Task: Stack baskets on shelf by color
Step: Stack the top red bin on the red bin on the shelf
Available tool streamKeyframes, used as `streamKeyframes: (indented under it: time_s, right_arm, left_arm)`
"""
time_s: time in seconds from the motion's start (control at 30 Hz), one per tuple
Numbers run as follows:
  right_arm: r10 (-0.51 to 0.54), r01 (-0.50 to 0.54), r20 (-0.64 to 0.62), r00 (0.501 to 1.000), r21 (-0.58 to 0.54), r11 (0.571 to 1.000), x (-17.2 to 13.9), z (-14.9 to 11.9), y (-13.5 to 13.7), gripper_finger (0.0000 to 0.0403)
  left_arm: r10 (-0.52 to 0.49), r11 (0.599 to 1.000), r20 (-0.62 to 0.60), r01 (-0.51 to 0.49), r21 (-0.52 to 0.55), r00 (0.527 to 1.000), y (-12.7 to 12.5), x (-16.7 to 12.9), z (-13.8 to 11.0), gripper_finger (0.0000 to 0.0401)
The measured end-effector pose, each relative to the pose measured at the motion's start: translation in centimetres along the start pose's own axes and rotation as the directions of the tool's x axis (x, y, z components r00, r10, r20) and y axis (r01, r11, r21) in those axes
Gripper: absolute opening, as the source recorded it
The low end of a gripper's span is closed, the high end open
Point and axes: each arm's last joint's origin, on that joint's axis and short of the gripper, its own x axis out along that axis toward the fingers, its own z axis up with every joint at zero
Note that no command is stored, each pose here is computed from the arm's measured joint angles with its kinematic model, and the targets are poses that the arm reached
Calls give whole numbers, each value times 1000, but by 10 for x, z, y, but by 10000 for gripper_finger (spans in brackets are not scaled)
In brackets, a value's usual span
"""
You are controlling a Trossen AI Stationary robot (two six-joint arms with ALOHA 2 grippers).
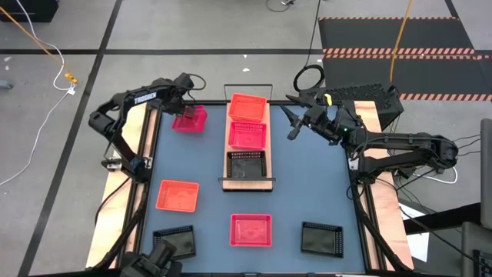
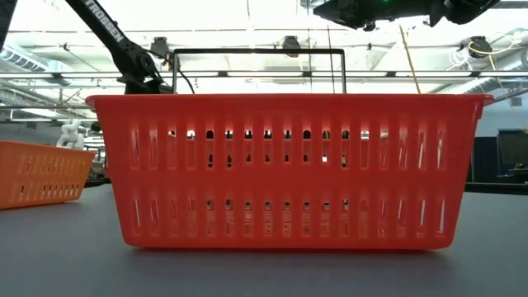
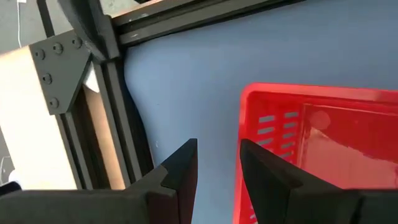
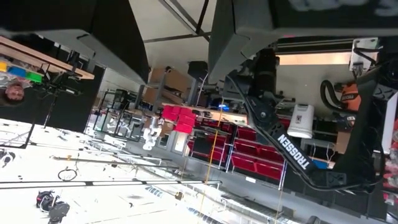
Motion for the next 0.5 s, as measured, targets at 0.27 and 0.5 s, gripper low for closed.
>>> streamKeyframes:
  time_s: [0.27,0.5]
  right_arm:
    - [0,0,0,1000,0,1000,0,0,0,160]
    - [0,0,0,1000,0,1000,0,0,0,160]
  left_arm:
    - [-14,1000,21,14,-3,1000,3,-9,-2,124]
    - [-54,998,112,56,-9,992,9,-36,-8,124]
